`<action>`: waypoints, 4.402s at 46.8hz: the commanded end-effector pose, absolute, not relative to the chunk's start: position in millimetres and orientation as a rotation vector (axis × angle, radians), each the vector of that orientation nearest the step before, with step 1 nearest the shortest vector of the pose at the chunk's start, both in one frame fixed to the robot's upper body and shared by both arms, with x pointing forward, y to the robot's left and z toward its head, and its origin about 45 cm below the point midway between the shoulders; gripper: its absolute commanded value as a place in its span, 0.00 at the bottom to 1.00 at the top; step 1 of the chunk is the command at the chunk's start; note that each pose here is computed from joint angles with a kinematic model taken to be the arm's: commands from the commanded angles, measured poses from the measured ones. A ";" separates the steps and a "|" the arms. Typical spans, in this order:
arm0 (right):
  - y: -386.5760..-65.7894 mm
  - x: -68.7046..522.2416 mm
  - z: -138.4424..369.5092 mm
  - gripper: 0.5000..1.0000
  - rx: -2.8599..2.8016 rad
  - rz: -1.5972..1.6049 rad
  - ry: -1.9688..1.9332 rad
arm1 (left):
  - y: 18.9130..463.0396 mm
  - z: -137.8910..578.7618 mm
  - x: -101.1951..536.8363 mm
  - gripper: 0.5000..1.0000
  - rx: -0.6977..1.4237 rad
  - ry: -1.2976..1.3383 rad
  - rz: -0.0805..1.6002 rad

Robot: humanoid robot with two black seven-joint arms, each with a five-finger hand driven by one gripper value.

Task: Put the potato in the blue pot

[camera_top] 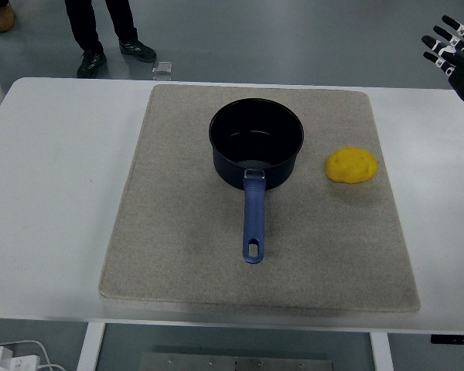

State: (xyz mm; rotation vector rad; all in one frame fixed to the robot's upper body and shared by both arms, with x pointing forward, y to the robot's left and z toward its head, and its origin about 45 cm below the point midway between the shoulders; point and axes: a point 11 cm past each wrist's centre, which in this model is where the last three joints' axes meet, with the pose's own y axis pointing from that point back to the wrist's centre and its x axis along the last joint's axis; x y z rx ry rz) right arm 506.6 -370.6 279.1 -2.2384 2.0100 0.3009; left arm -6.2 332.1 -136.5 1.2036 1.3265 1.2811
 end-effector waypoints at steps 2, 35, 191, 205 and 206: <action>-368.9 506.7 278.1 0.84 -2.242 0.303 2.007 | 332.4 -136.5 -6.9 1.00 1.200 1.332 1.288; -373.4 505.9 279.4 0.85 -2.246 0.291 2.016 | 332.5 -136.7 -12.6 1.00 1.202 1.339 1.289; -297.3 439.7 200.0 0.00 -3.366 -1.225 1.337 | 332.5 -136.6 -11.7 1.00 1.201 1.338 1.289; -297.7 440.8 201.8 0.00 -3.361 -1.210 1.349 | 332.5 -136.7 -12.6 1.00 1.202 1.339 1.289; -297.6 441.0 202.1 0.00 -3.359 -1.210 1.350 | 332.5 -136.7 -12.6 1.00 1.202 1.339 1.289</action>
